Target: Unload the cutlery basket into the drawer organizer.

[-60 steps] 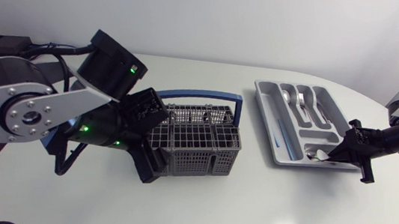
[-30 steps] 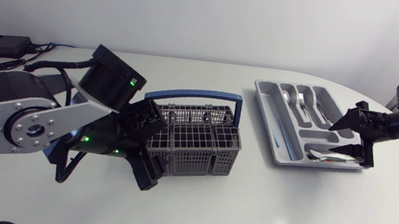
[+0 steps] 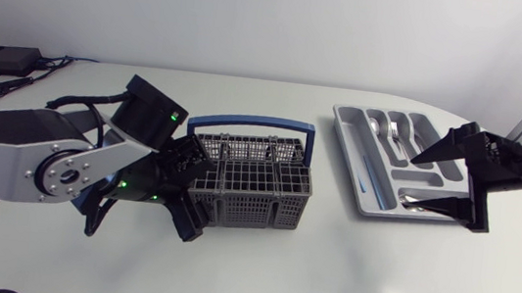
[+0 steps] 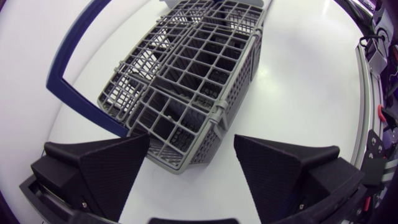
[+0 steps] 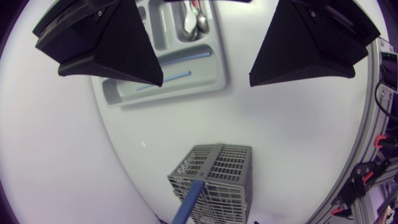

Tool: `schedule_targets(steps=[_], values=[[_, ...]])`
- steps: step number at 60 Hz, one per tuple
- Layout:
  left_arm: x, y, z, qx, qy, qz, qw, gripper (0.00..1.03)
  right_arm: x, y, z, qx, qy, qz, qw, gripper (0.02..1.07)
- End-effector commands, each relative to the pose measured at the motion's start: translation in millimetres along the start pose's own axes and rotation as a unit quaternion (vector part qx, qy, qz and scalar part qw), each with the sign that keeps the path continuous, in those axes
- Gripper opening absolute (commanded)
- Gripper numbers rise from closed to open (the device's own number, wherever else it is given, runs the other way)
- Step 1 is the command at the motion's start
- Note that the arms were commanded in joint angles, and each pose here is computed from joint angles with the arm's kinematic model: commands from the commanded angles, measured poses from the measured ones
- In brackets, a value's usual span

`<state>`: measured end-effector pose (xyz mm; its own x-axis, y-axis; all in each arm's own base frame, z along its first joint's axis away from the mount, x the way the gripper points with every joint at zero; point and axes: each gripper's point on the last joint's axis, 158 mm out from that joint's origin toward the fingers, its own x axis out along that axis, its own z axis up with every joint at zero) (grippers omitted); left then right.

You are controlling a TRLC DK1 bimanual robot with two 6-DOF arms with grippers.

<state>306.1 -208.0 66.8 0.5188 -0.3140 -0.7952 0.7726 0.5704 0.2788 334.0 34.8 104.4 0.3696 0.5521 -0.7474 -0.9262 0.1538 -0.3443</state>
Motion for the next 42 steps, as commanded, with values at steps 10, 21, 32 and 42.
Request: schedule_targets(steps=[10, 21, 32, 42], values=[[12.4, 13.5, -16.6, 0.004, 0.021, 0.013, 1.000, 0.99, 43.6, 37.9, 47.1, 0.036, -0.040, 0.035, 0.998, 1.03], [15.6, 18.6, -17.8, 0.004, 0.023, 0.017, 1.000, 0.99, 76.4, 53.0, 78.7, 0.042, -0.056, 0.054, 0.996, 1.03], [15.8, 22.1, -15.9, 0.004, 0.021, 0.020, 1.000, 0.99, 103.6, 47.5, 99.8, 0.057, -0.057, 0.053, 0.995, 1.03], [18.1, 22.7, -13.9, 0.008, 0.020, 0.020, 1.000, 0.99, 121.1, 34.3, 107.4, 0.072, -0.059, 0.051, 0.994, 1.03]])
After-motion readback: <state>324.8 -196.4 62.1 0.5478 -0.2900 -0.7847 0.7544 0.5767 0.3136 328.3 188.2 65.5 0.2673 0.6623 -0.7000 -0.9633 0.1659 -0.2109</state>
